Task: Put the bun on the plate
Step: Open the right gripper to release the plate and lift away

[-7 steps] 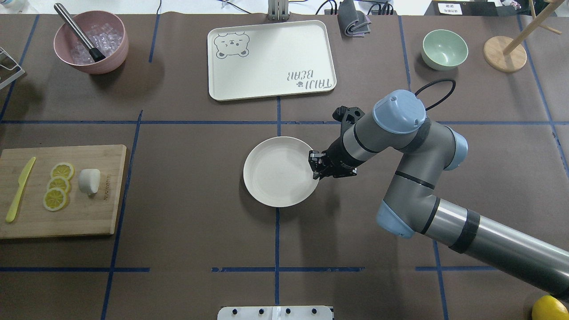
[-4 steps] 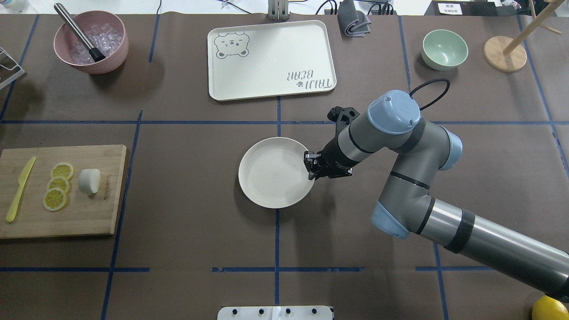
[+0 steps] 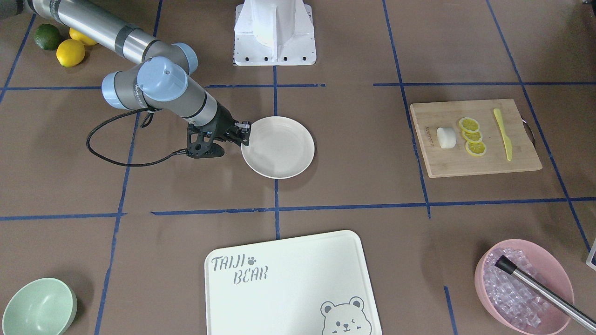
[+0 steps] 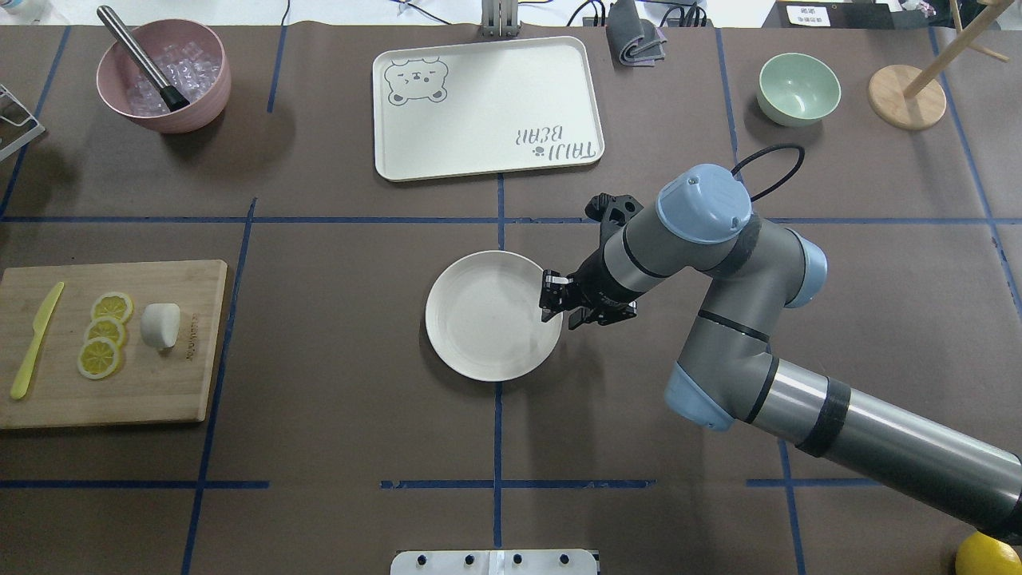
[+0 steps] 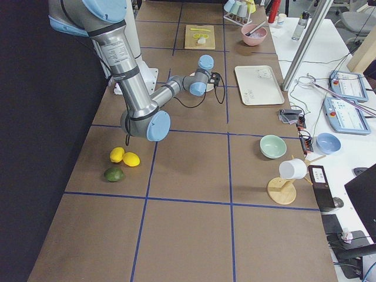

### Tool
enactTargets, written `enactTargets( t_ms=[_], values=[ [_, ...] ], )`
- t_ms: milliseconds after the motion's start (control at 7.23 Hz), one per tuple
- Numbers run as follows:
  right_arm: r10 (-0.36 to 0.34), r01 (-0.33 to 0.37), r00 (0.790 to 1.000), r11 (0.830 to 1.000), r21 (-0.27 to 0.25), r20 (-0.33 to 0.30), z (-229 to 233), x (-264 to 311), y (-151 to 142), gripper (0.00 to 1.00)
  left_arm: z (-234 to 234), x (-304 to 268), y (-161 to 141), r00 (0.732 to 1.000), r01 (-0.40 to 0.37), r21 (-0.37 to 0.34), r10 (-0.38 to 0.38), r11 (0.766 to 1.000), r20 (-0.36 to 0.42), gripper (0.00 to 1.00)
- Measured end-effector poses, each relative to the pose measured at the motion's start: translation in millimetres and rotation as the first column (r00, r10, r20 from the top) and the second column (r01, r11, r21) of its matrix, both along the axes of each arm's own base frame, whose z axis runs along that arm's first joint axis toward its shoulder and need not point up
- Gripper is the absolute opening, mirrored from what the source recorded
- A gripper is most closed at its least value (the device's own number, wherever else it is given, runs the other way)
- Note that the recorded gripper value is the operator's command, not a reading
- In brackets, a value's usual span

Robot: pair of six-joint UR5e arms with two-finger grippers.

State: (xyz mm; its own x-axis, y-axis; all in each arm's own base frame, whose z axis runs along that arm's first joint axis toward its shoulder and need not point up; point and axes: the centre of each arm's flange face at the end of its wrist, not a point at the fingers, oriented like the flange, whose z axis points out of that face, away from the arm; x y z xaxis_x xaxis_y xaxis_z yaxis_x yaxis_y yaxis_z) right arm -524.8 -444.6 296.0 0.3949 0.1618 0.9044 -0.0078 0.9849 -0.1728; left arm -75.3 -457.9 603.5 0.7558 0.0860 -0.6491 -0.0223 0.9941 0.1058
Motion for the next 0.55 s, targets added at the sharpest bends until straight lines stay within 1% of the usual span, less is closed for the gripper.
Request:
enactTargets(
  t_ms=[138, 277, 415, 553],
  values=[
    [0.006, -0.006, 1.0, 1.0, -0.002, 0.008, -2.9, 10.8, -6.4, 1.0, 0.1, 11.4, -1.8, 0.999, -0.021, 0.0, 0.021, 1.0, -0.027, 1.0],
    [0.021, -0.021, 1.0, 1.0, -0.016, 0.017, -1.5, 38.3, -23.0, 1.0, -7.8, 36.1, -6.2, 0.996, -0.045, -0.001, 0.045, 0.999, -0.077, 1.0],
    [0.046, -0.046, 0.999, 0.998, -0.041, 0.021, 8.7, 78.7, -43.9, 1.0, -22.5, 68.4, -11.1, 0.993, -0.05, -0.015, 0.048, 0.999, -0.111, 1.0],
    [0.081, -0.08, 0.997, 0.995, -0.061, 0.016, 25.5, 121.1, -58.5, 1.0, -39.3, 110.0, -13.8, 0.99, -0.049, -0.026, 0.045, 0.998, -0.137, 1.0]
  ],
)
